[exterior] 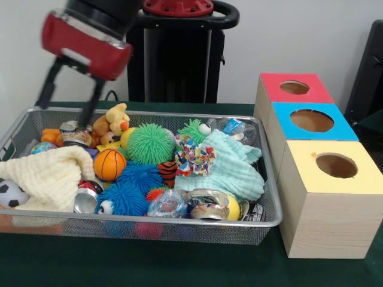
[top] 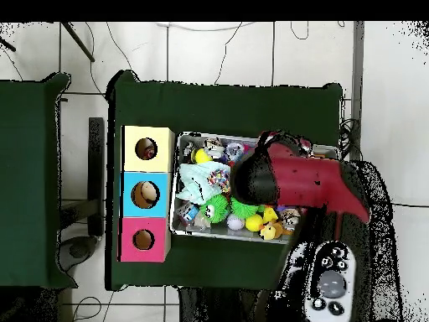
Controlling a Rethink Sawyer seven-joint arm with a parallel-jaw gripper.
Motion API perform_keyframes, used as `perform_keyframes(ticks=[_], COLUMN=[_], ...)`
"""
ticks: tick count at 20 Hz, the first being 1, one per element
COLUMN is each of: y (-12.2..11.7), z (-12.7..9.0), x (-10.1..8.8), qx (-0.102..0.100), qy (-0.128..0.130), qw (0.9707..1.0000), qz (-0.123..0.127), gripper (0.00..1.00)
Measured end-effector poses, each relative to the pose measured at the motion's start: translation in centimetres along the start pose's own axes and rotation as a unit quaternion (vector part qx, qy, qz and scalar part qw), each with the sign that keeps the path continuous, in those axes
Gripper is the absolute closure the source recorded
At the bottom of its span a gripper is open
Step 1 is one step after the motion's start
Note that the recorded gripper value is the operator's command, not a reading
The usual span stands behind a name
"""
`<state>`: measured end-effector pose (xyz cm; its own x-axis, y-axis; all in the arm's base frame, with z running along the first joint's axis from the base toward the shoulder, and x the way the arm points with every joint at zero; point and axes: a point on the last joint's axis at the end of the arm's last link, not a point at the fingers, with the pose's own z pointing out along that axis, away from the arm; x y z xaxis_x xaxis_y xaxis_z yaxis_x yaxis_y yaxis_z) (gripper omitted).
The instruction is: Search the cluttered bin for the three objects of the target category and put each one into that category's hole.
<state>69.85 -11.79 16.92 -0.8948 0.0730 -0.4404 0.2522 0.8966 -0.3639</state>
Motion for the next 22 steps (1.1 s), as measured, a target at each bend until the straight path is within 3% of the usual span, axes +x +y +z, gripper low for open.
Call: perform_keyframes(ticks=[3,8,12,19,22], y=[5.0,7.7,7.8,5.3,4.9], z=[-2.3,-3.9,-4.0,-2.5,-1.7], x=[-0.5,-1.7,-2.7,-4.8,-5.1], qx=[-0.012,-0.013,-0.014,-0.015,-0.01], qy=[-0.002,0.002,0.001,0.0,-0.002], qw=[0.9994,0.9989,0.9992,0.9999,0.9999], qz=[-0.032,-0.046,-0.037,0.005,0.005], gripper=[0.0,0.0,0.0,0.0,0.0])
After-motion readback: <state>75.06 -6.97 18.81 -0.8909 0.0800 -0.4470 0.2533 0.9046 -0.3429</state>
